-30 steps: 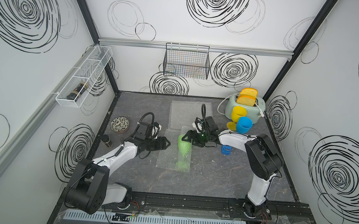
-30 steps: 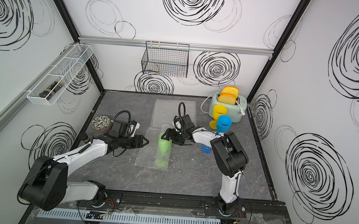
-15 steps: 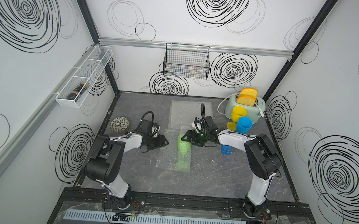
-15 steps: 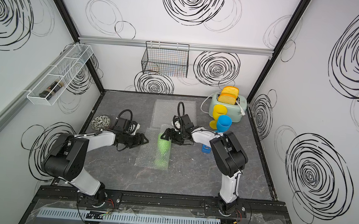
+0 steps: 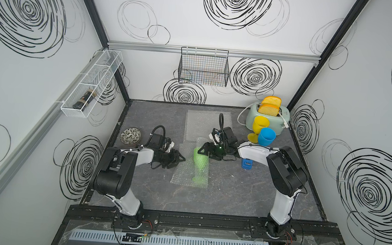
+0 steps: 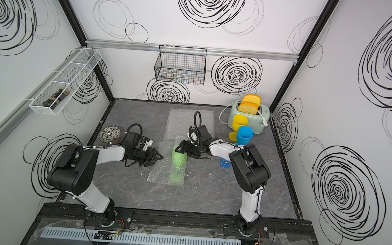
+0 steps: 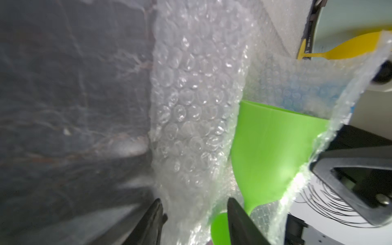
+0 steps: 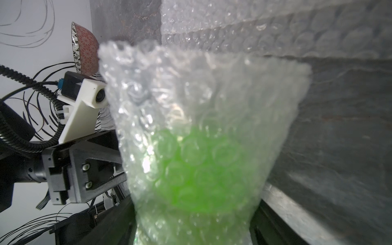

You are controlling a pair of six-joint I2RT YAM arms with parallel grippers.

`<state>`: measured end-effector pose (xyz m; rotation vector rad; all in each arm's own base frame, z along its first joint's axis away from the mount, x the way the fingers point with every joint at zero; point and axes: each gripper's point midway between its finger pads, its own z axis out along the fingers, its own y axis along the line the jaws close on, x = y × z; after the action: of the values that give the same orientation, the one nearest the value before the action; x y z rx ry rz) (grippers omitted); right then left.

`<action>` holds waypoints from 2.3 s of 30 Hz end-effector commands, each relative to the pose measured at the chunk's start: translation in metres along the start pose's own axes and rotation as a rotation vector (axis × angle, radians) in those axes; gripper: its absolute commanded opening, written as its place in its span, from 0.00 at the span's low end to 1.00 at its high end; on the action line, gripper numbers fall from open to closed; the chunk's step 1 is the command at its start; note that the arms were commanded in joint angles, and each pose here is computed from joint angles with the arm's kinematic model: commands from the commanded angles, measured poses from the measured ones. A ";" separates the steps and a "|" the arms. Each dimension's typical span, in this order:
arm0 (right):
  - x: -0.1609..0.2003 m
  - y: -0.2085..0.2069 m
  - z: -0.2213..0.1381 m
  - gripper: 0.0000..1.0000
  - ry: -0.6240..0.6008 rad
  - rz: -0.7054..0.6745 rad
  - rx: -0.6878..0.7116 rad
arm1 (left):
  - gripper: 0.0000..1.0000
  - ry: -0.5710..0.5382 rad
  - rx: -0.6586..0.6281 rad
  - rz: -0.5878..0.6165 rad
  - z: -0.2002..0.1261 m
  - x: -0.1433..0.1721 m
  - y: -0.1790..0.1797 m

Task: Wrap wine glasses in bubble wrap
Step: Wrap the wine glass in bubble wrap.

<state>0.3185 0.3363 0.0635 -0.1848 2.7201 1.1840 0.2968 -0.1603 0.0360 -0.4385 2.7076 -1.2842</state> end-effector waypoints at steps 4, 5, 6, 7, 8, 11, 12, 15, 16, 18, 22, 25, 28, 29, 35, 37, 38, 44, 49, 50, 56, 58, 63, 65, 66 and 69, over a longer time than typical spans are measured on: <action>0.019 -0.017 0.009 0.80 0.058 0.028 0.050 | 0.61 0.020 0.140 0.011 -0.009 0.008 -0.035; 0.019 -0.016 0.009 0.80 0.059 0.024 0.052 | 0.60 0.009 0.148 0.015 -0.012 0.005 -0.038; 0.018 -0.015 0.009 0.80 0.054 0.020 0.052 | 0.60 -0.001 0.151 0.017 -0.015 0.003 -0.039; 0.018 -0.014 0.008 0.80 0.049 0.016 0.052 | 0.60 -0.014 0.153 0.020 -0.016 0.001 -0.039; 0.017 -0.014 0.007 0.80 0.046 0.016 0.051 | 0.58 -0.030 0.152 0.024 -0.017 -0.001 -0.039; 0.020 -0.016 0.008 0.80 0.056 0.022 0.054 | 0.54 -0.068 0.134 0.037 -0.020 -0.010 -0.038; 0.019 -0.015 0.007 0.80 0.058 0.022 0.056 | 0.52 -0.079 0.120 0.045 -0.023 -0.013 -0.038; 0.017 -0.013 0.006 0.79 0.045 0.014 0.056 | 0.47 -0.097 0.089 0.065 -0.023 -0.018 -0.034; 0.019 -0.014 0.007 0.79 0.046 0.017 0.055 | 0.42 -0.100 0.079 0.065 -0.022 -0.018 -0.031; 0.019 -0.016 0.008 0.79 0.054 0.027 0.054 | 0.31 -0.101 0.070 0.067 -0.022 -0.020 -0.030; 0.017 -0.014 0.007 0.79 0.046 0.021 0.058 | 0.08 -0.113 0.071 0.112 -0.026 -0.022 -0.039; 0.018 -0.015 0.008 0.79 0.045 0.035 0.059 | 0.00 -0.092 0.130 0.124 -0.023 -0.015 -0.055; 0.015 -0.016 0.006 0.78 0.031 0.041 0.069 | 0.00 -0.085 0.182 0.144 -0.027 -0.013 -0.075; 0.015 -0.015 0.006 0.78 0.024 0.042 0.069 | 0.00 -0.081 0.192 0.146 -0.026 -0.011 -0.079; 0.018 -0.018 0.008 0.77 0.017 0.077 0.062 | 0.00 -0.018 0.249 0.149 -0.013 0.004 -0.102; 0.020 -0.018 0.010 0.77 0.012 0.078 0.065 | 0.00 0.002 0.266 0.143 -0.007 0.007 -0.108; 0.021 -0.018 0.010 0.77 0.012 0.081 0.063 | 0.00 0.017 0.275 0.140 -0.003 0.010 -0.110; 0.025 -0.021 0.011 0.77 0.016 0.097 0.063 | 0.00 0.072 0.293 0.125 0.011 0.019 -0.120; 0.028 -0.018 0.011 0.77 0.030 0.103 0.056 | 0.00 0.134 0.281 0.123 0.031 0.029 -0.118; 0.029 -0.016 0.011 0.77 0.027 0.098 0.056 | 0.00 0.133 0.275 0.130 0.034 0.028 -0.117; 0.029 -0.012 0.005 0.77 0.031 0.100 0.048 | 0.10 0.156 0.191 0.129 0.052 0.027 -0.097; 0.027 -0.006 0.001 0.77 0.018 0.087 0.037 | 0.16 0.138 0.156 0.120 0.054 0.023 -0.083; 0.021 0.005 -0.016 0.80 0.002 0.076 0.009 | 0.21 0.133 0.102 0.097 0.059 0.016 -0.063; 0.016 0.012 -0.026 0.81 -0.018 0.052 0.007 | 0.23 0.129 0.094 0.102 0.059 0.015 -0.060; 0.015 0.013 -0.031 0.81 -0.027 0.041 0.016 | 0.24 0.130 0.086 0.104 0.061 0.015 -0.058; 0.009 0.019 -0.045 0.81 -0.046 0.017 0.032 | 0.27 0.133 0.087 0.108 0.060 0.017 -0.059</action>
<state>0.3100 0.3189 0.0858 -0.0673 2.7026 1.1452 0.3070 -0.2628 0.0904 -0.0441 2.5851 -1.6455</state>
